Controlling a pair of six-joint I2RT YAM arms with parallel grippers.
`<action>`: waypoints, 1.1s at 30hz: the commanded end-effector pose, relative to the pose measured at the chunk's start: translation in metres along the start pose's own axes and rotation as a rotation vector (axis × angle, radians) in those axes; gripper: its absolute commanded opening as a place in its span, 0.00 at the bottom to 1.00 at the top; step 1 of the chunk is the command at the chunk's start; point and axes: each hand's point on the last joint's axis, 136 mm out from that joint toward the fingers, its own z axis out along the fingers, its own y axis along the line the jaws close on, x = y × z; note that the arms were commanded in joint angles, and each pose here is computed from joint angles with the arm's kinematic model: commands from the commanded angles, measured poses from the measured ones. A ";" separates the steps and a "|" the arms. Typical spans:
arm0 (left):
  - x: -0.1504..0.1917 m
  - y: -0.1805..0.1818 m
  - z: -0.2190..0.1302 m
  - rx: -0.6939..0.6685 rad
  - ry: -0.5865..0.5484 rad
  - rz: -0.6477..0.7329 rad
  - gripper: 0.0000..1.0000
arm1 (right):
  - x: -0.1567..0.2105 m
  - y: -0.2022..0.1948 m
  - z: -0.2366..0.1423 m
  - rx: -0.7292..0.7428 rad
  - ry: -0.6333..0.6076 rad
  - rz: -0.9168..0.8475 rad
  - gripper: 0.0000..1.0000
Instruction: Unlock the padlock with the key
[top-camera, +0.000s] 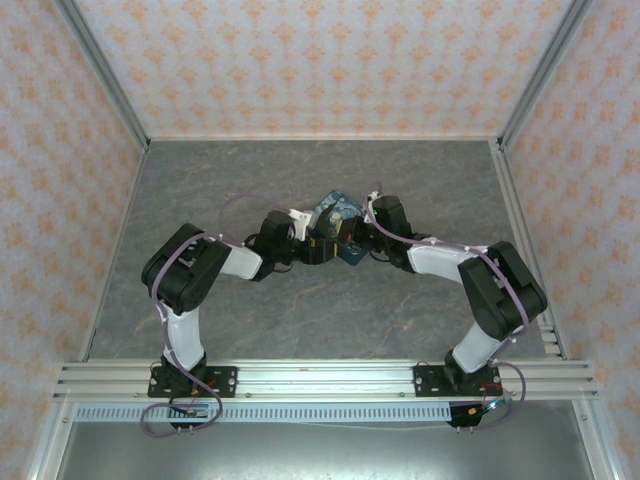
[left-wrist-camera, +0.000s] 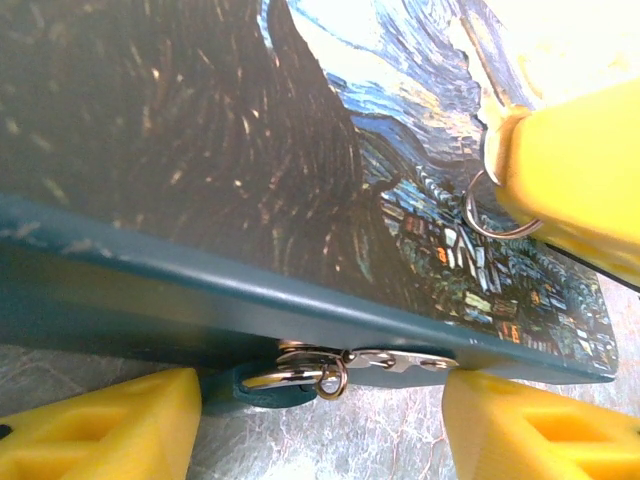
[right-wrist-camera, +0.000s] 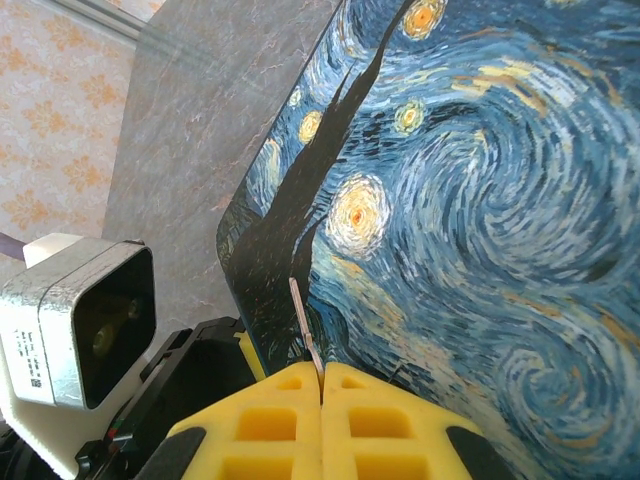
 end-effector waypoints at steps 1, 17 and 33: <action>0.011 0.008 0.012 -0.018 0.027 0.010 0.63 | 0.029 -0.026 0.008 0.078 0.082 0.016 0.00; 0.025 0.002 0.012 -0.045 0.049 0.014 0.51 | 0.029 -0.021 0.008 0.066 0.076 0.010 0.00; 0.023 -0.001 0.018 -0.063 0.036 -0.020 0.41 | 0.030 -0.019 0.008 0.063 0.074 0.009 0.00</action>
